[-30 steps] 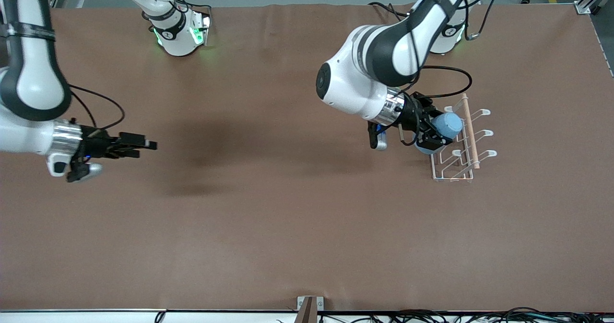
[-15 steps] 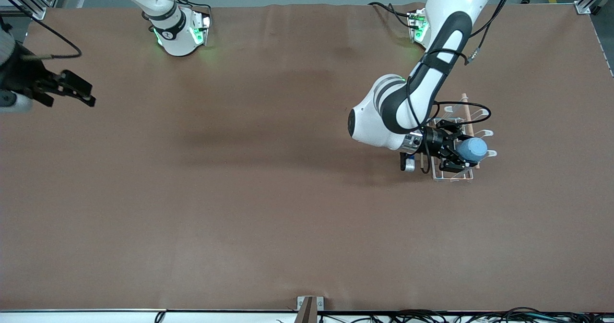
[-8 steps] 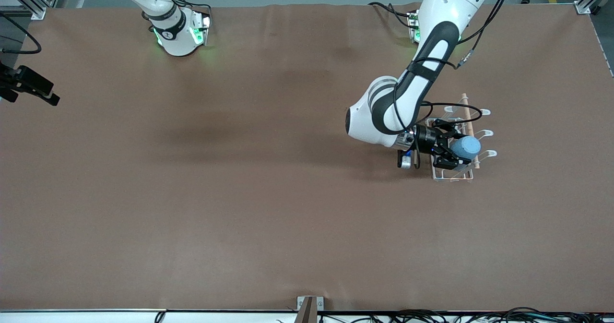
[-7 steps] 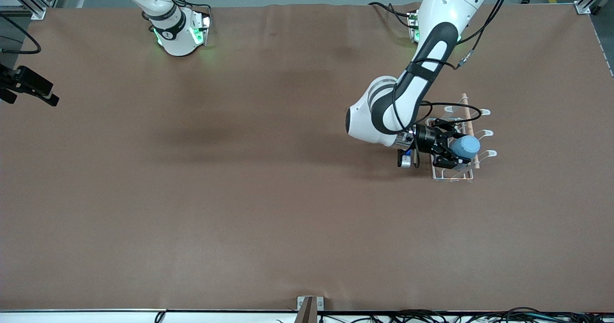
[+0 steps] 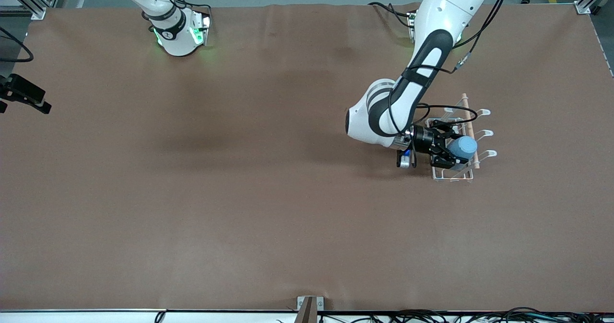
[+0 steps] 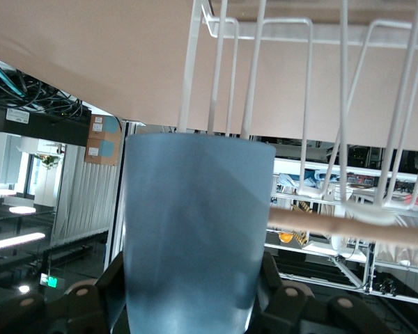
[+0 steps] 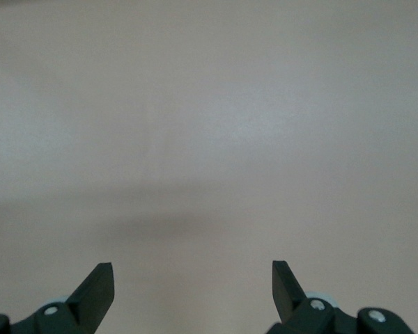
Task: Hang cup on cup holder
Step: 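Lower the cup onto a holder hook with the left gripper, then open the left gripper and lift it away from the cup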
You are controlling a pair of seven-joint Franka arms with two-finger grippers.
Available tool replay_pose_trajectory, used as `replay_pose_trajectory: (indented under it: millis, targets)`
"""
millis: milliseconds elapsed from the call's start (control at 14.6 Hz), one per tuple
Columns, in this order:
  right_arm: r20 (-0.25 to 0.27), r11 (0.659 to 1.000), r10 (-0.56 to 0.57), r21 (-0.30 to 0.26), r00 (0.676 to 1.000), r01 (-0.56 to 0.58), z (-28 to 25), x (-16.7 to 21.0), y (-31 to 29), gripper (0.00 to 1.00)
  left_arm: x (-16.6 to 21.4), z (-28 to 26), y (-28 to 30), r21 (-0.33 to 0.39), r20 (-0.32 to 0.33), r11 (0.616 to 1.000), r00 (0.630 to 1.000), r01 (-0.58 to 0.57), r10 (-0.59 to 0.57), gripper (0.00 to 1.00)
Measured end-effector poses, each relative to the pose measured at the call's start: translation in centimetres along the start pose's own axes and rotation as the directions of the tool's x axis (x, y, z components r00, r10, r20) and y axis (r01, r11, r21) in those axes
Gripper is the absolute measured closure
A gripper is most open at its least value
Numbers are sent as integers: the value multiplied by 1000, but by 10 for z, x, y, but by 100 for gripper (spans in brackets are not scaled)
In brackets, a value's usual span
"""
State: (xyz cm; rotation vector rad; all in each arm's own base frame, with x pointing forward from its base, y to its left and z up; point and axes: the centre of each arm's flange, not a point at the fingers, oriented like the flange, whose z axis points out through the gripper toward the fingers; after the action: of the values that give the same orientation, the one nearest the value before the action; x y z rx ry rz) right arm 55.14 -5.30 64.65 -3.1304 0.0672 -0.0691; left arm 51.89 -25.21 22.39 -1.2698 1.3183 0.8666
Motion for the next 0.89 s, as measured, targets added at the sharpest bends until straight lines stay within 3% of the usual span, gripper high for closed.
replay_pose_trajectory:
  millis: [273, 478, 615, 751, 888]
  targets:
    - [28, 1000, -8, 1, 1000, 8, 7, 0, 0, 0, 14, -10, 9, 21, 1, 999, 999, 48, -48, 24]
    - [39, 1000, -29, 3, 999, 29, 8, -1, -11, 0, 11, -14, 4, 23, -7, 994, 995, 104, -104, 1]
    - [44, 999, -39, 3, 998, 39, 8, -1, -17, 0, 3, -22, -5, 10, -30, 987, 986, 161, -161, 0]
    - [49, 999, -38, 4, 998, 38, 9, -2, -17, 0, -11, -36, -17, -58, -81, 971, 969, 230, -234, 0]
    - [52, 999, -37, 4, 998, 37, 9, -2, -16, 0, -34, -50, -35, -189, -146, 933, 930, 307, -336, 0]
